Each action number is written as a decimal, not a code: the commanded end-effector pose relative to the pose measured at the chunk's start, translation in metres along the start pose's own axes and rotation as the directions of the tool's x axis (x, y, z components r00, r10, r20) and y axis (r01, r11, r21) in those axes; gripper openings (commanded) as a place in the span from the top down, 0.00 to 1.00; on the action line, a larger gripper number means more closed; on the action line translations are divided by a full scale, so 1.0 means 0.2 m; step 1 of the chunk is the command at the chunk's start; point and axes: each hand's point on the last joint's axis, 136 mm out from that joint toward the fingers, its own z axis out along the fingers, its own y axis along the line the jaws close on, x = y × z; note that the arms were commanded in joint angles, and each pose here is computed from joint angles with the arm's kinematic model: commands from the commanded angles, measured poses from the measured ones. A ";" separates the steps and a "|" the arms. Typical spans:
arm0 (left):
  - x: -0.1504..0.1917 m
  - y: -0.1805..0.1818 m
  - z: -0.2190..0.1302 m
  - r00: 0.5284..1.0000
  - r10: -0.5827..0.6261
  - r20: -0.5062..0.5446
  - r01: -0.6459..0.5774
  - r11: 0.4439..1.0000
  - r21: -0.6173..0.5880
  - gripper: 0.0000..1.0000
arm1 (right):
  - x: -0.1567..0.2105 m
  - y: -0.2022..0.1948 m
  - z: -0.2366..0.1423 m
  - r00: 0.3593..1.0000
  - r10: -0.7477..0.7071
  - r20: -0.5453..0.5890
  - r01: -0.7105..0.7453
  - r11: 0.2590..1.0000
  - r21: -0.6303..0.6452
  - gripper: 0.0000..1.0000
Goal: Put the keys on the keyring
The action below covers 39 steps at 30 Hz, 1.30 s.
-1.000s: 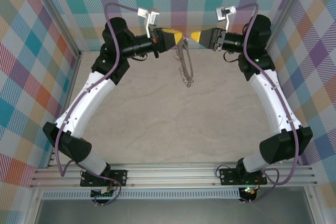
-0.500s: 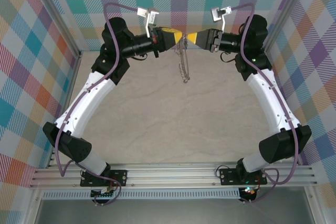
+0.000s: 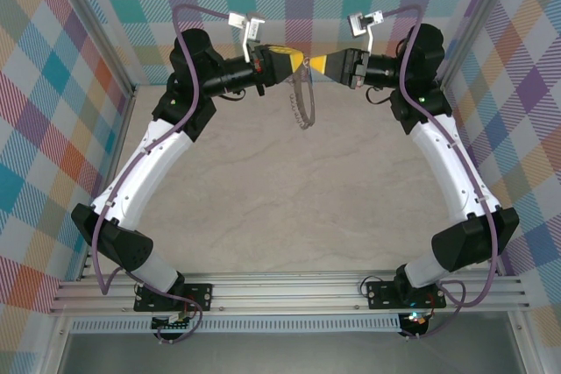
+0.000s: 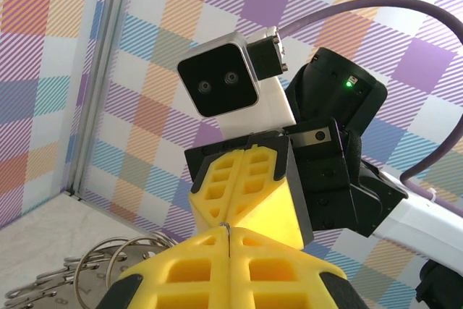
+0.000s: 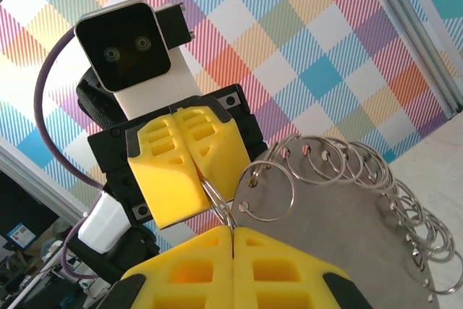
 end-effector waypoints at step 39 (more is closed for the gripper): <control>-0.10 -0.10 -0.04 0.997 0.057 0.056 -0.059 0.998 0.032 1.00 | -0.12 0.07 -0.09 0.992 -0.064 0.104 0.062 0.998 0.025 0.57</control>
